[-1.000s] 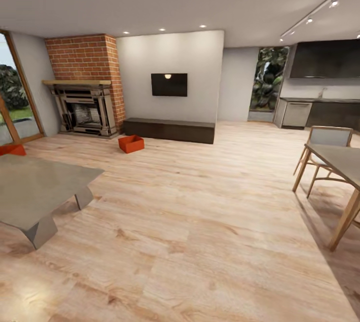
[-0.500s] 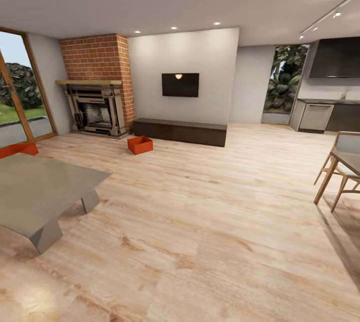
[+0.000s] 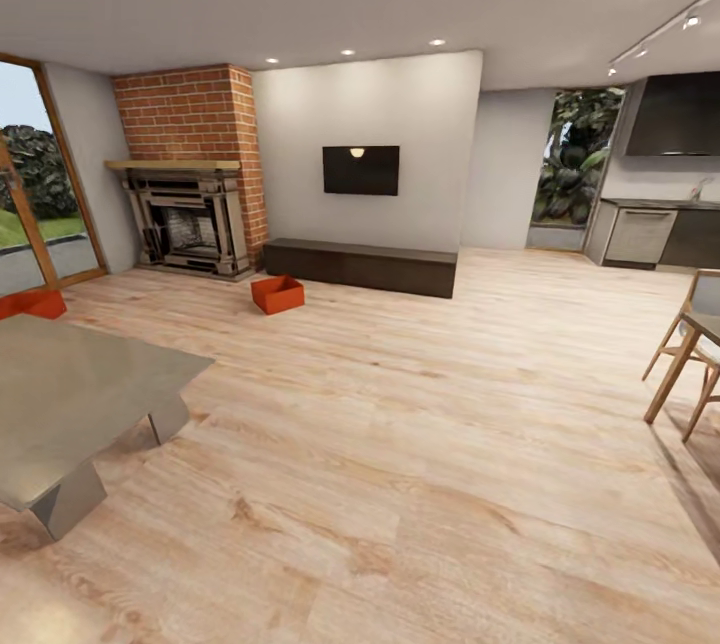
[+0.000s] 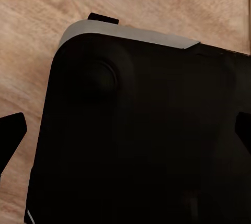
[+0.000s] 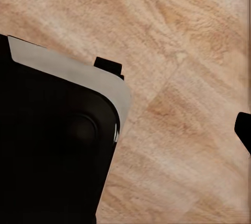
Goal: Move the two storage containers from the living room to the garage. In the garage, place one container on the floor and stack the other container on top of it (either order is fine).
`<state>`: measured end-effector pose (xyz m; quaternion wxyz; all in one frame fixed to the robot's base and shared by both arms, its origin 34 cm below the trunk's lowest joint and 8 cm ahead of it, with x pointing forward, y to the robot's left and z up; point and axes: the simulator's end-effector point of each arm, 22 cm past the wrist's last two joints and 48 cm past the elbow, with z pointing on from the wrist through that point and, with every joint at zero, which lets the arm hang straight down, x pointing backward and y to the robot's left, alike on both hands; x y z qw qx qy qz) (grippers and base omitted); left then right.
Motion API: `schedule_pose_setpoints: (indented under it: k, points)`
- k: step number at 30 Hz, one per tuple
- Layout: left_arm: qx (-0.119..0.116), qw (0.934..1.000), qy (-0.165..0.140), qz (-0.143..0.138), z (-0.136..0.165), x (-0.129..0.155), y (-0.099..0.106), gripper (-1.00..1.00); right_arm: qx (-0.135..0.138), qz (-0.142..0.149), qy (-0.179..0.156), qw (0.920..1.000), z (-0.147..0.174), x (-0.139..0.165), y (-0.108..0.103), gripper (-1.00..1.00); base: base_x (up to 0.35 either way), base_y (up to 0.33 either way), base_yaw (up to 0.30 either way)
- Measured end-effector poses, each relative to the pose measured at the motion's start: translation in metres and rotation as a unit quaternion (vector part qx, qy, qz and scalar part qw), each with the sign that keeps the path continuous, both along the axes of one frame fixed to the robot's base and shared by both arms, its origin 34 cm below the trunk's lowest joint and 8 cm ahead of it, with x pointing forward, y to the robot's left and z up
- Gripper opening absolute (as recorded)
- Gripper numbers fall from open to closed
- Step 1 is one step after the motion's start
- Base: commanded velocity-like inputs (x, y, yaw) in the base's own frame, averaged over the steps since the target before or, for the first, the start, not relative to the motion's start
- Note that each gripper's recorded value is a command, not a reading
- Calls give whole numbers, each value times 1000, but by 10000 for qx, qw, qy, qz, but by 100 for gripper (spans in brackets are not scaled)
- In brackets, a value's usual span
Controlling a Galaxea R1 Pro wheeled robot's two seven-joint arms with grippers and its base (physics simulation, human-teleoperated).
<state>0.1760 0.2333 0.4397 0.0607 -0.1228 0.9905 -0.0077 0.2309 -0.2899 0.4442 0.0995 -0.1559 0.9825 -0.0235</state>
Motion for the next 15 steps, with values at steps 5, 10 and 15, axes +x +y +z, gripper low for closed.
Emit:
schedule_pose_setpoints:
  k: [5,10,15]
  points:
    - [3,10000,-12,0,0,1,0,100,44,-31,24,10000,0,-1,3,100,325,0,0]
    - [2,10000,-8,0,0,0,0,100,73,-43,27,10000,-1,-1,8,100,325,0,0]
    - [0,10000,-4,0,0,0,0,100,71,-40,12,10000,0,-1,7,100,325,0,21]
